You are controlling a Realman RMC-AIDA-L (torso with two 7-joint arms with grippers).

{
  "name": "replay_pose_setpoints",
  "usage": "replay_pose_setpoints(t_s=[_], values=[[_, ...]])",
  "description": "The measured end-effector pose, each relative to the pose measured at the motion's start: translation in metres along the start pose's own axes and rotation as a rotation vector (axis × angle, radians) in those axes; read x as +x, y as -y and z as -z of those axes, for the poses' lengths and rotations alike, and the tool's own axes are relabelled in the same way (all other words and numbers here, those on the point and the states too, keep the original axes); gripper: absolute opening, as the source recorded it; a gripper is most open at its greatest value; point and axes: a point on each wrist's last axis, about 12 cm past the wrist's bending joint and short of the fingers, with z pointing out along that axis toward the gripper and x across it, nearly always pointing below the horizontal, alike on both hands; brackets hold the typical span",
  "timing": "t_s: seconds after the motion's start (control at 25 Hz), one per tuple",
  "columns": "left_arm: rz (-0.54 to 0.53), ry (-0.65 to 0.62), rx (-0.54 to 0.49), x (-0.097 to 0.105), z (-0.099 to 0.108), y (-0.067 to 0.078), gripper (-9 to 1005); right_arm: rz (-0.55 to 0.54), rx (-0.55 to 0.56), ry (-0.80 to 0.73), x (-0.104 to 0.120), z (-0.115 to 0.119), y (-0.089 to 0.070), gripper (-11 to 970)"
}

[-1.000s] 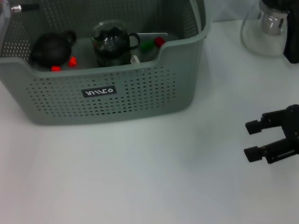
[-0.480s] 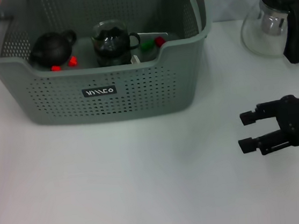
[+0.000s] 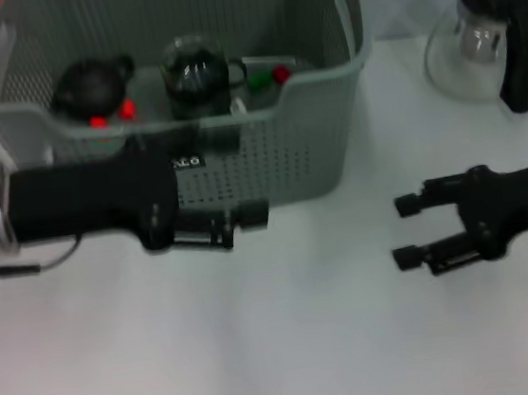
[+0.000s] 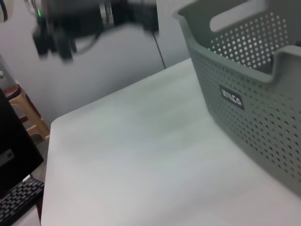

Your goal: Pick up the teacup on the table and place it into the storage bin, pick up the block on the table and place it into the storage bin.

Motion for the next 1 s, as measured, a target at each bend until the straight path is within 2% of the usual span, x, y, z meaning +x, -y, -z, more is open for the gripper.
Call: replay_pose_setpoints(t_s=[0.2,0.36,0.52,0.64,0.8,1.0], values=[[0.070,-0.020,-0.013,0.030,0.001,0.007,964,0.074,0.010,0.022,-0.007,-0.029,-0.001,877],[0.147,-0.055,-0.051,0.048,0.006,0.007,962,0.133,-0.005,-0.008,-0.011,-0.048,-0.004,876],[0.203,-0.115,-0.127,0.075,0.005,0.003,962,0.151,0.000,-0.030,-0.010,-0.053,-0.003,876],[0.200,-0.137,-0.168,0.089,0.000,0.001,962,0.167,-0.002,-0.029,-0.009,-0.055,-0.003,876],[0.173,-0.139,-0.171,0.097,-0.007,0.001,962,0.173,-0.004,-0.016,-0.008,-0.056,-0.004,877],[0.139,-0.147,-0.163,0.097,-0.008,0.000,962,0.166,-0.010,0.052,0.001,-0.058,-0.008,877]])
